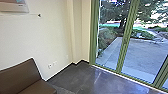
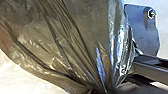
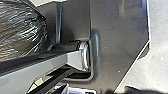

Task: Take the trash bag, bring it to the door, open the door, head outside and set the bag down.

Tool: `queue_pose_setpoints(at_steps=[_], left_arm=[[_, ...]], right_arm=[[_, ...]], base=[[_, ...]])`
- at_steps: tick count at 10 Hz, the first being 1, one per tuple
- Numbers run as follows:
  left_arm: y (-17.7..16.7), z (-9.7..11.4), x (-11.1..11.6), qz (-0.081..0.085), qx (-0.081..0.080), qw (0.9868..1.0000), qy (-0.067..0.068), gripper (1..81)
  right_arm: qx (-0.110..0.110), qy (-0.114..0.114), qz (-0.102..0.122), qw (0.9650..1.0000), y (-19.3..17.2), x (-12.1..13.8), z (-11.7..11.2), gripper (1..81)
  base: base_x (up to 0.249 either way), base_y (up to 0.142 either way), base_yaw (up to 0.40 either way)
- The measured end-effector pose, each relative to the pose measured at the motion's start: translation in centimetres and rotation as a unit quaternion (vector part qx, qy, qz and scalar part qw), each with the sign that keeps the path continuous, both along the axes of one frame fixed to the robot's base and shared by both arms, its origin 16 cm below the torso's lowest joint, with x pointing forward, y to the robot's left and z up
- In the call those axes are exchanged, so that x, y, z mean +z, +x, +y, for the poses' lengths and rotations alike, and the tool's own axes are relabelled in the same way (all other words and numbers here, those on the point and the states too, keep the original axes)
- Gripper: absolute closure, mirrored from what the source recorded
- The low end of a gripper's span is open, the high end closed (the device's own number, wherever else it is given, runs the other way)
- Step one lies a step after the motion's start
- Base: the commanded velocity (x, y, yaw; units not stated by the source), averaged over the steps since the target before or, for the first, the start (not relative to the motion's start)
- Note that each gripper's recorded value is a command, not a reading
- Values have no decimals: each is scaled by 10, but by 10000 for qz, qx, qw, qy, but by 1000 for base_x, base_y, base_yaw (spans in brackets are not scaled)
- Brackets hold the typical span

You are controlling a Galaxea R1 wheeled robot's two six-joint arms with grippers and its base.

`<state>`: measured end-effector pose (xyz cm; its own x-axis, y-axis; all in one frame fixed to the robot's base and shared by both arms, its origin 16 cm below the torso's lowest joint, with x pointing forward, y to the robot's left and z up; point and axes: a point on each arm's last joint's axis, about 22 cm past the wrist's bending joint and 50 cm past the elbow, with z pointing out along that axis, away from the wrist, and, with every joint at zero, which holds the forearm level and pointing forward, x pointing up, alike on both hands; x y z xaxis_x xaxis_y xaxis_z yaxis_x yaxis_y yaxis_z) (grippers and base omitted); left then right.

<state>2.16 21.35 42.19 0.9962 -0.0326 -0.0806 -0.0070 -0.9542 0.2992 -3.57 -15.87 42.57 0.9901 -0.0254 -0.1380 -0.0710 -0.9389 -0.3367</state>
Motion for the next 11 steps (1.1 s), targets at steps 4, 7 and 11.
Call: queue_pose_setpoints(at_steps=[4, 7, 11], left_arm=[[1, 0, 0, -7, 1, 10000, 2, 811], [0, 0, 0, -6, -1, 10000, 2, 811], [0, 0, 0, -4, -1, 10000, 2, 811]], right_arm=[[1, 0, 13, 10000, -2, 0, 0, 10], [0, 1, 11, 10000, -2, 0, 0, 10], [0, 3, 11, 10000, -2, 0, 0, 10]], base=[[0, 0, -343], [0, 0, -347], [0, 0, -348]])
